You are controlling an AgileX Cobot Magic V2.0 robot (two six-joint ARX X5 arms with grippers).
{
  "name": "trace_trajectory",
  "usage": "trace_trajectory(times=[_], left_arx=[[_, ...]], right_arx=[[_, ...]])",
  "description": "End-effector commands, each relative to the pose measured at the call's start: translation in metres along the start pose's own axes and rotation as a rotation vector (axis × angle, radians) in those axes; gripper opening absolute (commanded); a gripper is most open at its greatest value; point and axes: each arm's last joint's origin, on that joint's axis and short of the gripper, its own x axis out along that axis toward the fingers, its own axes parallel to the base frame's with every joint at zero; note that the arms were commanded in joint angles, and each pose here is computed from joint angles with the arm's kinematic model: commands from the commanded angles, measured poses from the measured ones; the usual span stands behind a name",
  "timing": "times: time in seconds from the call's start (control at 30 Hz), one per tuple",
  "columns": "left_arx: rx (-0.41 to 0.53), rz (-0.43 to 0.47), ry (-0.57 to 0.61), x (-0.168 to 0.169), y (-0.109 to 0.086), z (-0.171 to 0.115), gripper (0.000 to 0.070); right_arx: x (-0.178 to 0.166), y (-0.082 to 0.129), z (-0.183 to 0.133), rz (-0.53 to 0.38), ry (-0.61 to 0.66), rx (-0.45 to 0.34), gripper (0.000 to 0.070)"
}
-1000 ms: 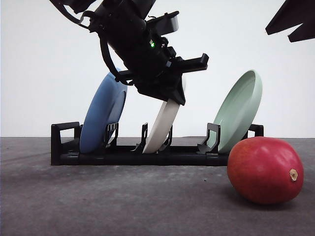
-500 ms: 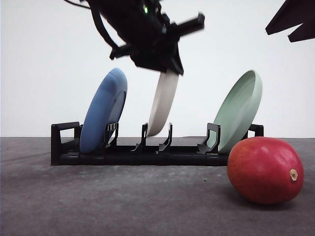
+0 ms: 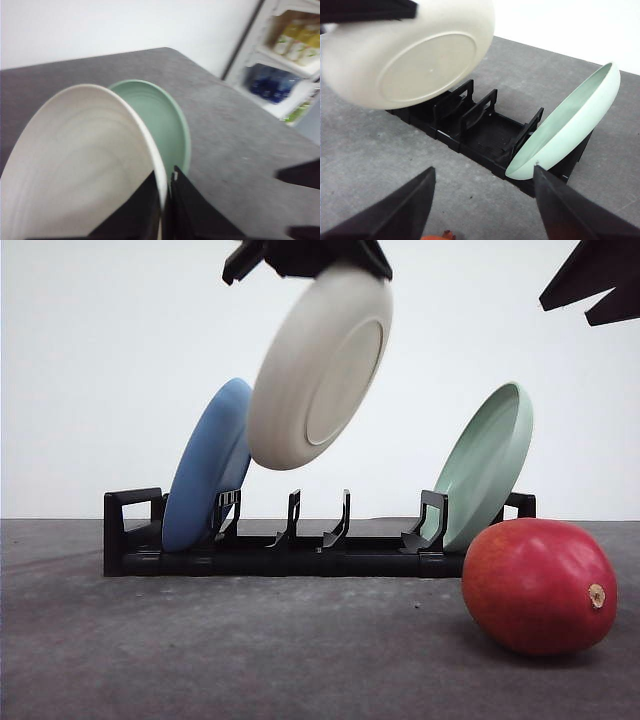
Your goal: Place pomegranate in white plate
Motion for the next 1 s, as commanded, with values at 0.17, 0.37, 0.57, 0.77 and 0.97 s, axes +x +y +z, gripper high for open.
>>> trace_trajectory(times=[0.17, 0.37, 0.57, 0.77, 0.97], left_arx=[[-0.046, -0.102, -0.025, -0.019, -0.014, 0.006, 0.001], [-0.022, -0.147, -0.1, -0.037, -0.016, -0.016, 0.001], [-0.009, -0.122, -0.105, -0.059, -0.011, -0.05, 0.001], [0.044, -0.092, -0.048, -0.073, -0.005, -0.084, 0.001], [0.32, -0.059, 0.067, -0.067, -0.013, -0.11, 0.001]], right_arx=[[-0.001, 0.0, 0.005, 0.001, -0.011, -0.008, 0.0397], [-0.001, 0.001, 0.004, 0.001, -0.004, -0.006, 0.0396], [-0.001, 0.001, 0.003, 0.001, 0.005, -0.004, 0.0396], [-0.001, 0.001, 0.003, 0.002, 0.01, -0.003, 0.0397], [0.0, 0.001, 0.003, 0.002, 0.01, -0.003, 0.0396]])
